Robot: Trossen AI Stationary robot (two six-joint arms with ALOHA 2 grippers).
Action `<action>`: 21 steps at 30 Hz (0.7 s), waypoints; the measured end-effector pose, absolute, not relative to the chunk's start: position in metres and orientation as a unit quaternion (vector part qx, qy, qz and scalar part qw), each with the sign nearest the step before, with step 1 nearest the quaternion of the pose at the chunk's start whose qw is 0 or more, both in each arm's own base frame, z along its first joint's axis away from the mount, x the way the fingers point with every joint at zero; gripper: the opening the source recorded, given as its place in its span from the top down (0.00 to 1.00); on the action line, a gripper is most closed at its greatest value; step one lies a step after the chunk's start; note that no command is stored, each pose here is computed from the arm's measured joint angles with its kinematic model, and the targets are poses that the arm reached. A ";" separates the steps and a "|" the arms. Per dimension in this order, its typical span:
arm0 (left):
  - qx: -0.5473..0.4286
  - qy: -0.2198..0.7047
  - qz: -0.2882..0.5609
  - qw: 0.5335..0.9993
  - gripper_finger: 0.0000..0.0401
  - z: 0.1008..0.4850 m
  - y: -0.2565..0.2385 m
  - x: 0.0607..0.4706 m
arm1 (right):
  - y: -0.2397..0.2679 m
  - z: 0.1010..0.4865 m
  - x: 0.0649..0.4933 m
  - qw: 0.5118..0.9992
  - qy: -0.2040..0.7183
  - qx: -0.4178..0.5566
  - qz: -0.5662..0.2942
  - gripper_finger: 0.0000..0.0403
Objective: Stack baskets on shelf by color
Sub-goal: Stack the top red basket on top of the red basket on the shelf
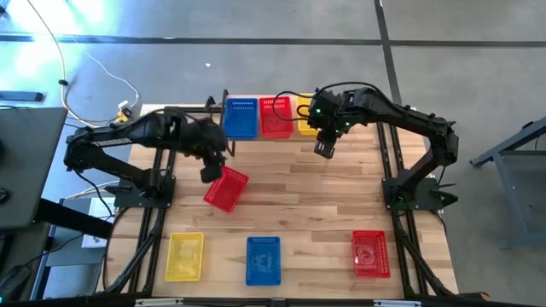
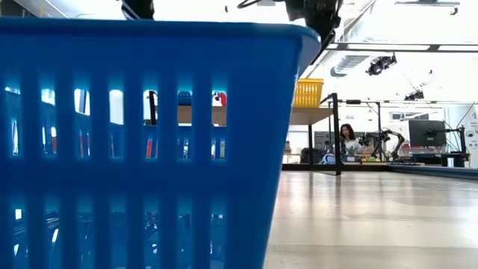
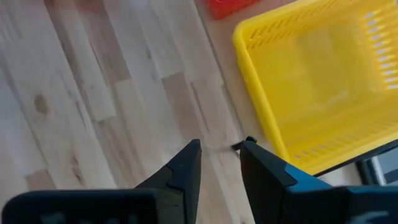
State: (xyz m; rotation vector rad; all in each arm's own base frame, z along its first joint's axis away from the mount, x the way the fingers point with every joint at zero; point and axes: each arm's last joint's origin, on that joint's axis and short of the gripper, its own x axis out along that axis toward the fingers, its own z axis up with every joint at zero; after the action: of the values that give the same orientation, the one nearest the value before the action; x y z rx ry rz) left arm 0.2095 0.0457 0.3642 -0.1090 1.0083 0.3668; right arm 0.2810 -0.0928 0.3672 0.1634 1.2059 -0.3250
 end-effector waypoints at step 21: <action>0.000 0.576 -0.010 0.818 0.72 0.292 -0.025 0.211 | -0.037 0.367 0.292 0.802 0.561 0.136 -0.155 0.75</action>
State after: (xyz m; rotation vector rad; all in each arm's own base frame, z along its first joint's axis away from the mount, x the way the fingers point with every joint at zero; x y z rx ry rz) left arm 0.2113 -0.0251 0.2916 0.0005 1.2272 -0.0221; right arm 0.2916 -0.0375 0.3666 0.2920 1.2024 -0.3328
